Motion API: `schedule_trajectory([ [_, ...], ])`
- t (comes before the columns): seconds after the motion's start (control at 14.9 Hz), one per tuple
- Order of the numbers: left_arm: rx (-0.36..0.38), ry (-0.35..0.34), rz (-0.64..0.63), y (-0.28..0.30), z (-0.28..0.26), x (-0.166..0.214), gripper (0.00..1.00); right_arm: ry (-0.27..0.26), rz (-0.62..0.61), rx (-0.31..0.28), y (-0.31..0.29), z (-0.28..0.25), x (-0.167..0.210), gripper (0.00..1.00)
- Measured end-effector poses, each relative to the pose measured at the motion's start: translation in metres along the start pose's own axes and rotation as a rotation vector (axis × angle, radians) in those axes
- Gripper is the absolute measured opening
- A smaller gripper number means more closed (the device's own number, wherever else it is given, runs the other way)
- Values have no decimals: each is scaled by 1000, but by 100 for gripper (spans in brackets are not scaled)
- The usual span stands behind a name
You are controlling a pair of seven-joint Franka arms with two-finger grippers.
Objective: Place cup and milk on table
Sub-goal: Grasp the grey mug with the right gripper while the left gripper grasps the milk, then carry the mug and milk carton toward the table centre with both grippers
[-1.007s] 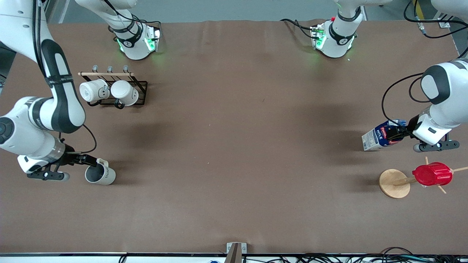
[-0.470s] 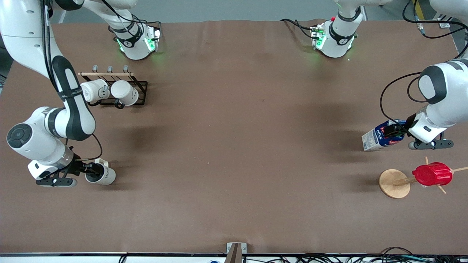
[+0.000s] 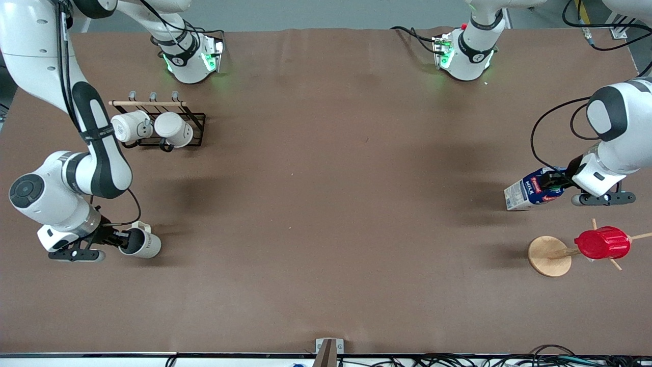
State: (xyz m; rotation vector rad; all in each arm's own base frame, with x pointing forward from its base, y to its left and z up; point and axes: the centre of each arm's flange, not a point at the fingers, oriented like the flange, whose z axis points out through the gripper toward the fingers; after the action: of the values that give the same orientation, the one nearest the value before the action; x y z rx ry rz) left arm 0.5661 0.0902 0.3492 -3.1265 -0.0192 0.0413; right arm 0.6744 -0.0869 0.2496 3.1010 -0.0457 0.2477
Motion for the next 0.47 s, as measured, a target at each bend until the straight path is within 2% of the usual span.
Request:
schedule_trajectory([
  [0.07,-1,1,0,0,-2,-1,44,-13,11,6,-2,-2,1,4],
  [0.13,-3,-5,0,0,-5,-2,42,-45,34,12,-7,-4,0,4],
  [0.27,-7,-9,1,1,-13,-5,42,-105,82,23,-32,-18,1,4],
  [0.47,-13,1,29,6,-41,-5,42,-148,99,35,-103,-58,0,4],
])
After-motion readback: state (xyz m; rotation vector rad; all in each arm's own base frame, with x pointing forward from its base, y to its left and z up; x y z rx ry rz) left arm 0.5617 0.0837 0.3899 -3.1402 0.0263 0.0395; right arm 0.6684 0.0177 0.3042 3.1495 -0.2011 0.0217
